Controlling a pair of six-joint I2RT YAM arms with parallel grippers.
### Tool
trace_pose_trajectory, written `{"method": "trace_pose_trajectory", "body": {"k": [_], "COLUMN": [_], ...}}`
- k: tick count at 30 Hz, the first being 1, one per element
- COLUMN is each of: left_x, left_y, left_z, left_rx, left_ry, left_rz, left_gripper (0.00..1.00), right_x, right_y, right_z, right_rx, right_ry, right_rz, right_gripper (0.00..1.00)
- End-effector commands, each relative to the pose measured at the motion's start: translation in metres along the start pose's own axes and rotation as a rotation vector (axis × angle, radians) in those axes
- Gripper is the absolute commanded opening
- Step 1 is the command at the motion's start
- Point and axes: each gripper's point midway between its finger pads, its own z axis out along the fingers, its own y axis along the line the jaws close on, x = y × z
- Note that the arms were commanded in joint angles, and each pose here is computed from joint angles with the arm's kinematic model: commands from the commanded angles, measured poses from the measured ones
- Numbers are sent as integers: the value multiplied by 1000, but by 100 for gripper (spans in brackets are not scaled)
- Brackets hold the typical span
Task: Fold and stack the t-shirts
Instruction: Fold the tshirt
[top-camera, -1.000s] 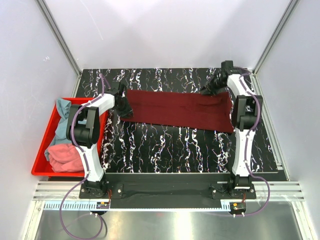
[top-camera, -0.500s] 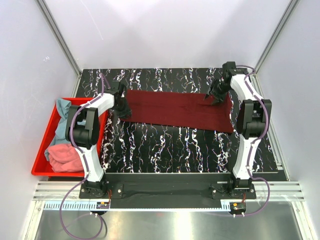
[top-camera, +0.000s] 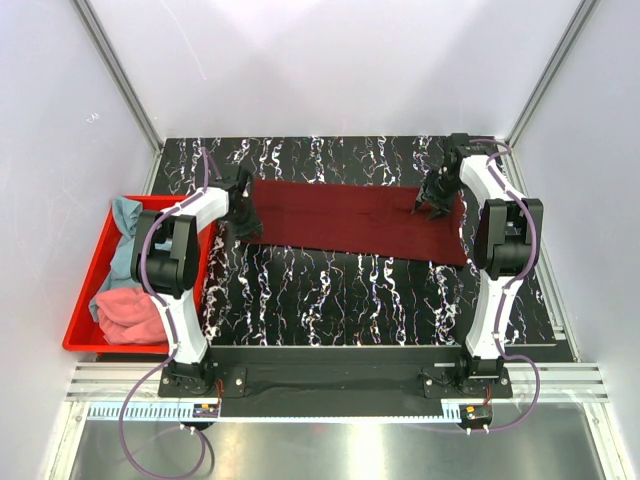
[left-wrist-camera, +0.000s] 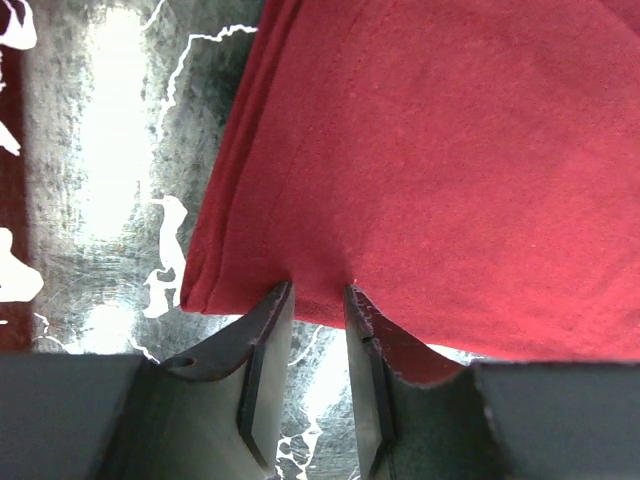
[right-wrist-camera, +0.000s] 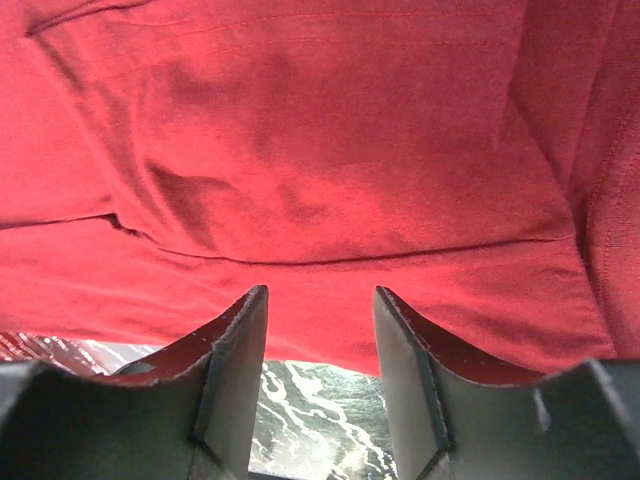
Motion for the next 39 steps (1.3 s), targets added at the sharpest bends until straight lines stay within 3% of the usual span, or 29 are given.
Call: {"method": "trace_pose_trajectory", "body": {"k": [1,7,14,24,31,34,39], "left_x": [6,23,57,135,228,246,211], "left_y": [9,14,22,18,19,-4,-72], "left_z": [5,9,3,-15,-47,-71,-141], "left_rx": [-44,-92,-128,-57,-39,61,386], "left_ry": [12,91,184,308,410,392,144], "left_rz": [-10,-19,-1,-8,126,189,343], "left_gripper": [33,35,36,36,37,39,41], "right_x": [5,40,40,-5,-56,-66,-68], "right_y": [-7,-31,-39,-39,-10,15,43], "right_z": [-12,-16,2,40,49,48,9], "right_rx": [43,129,153,196,153,102,47], "right_ry": [-21,17,16,-26,-109,-136,-174], "right_rz": [-3,31,33,-11,-110,-146,-133], "right_gripper": [54,60,63,64,64,64,65]}}
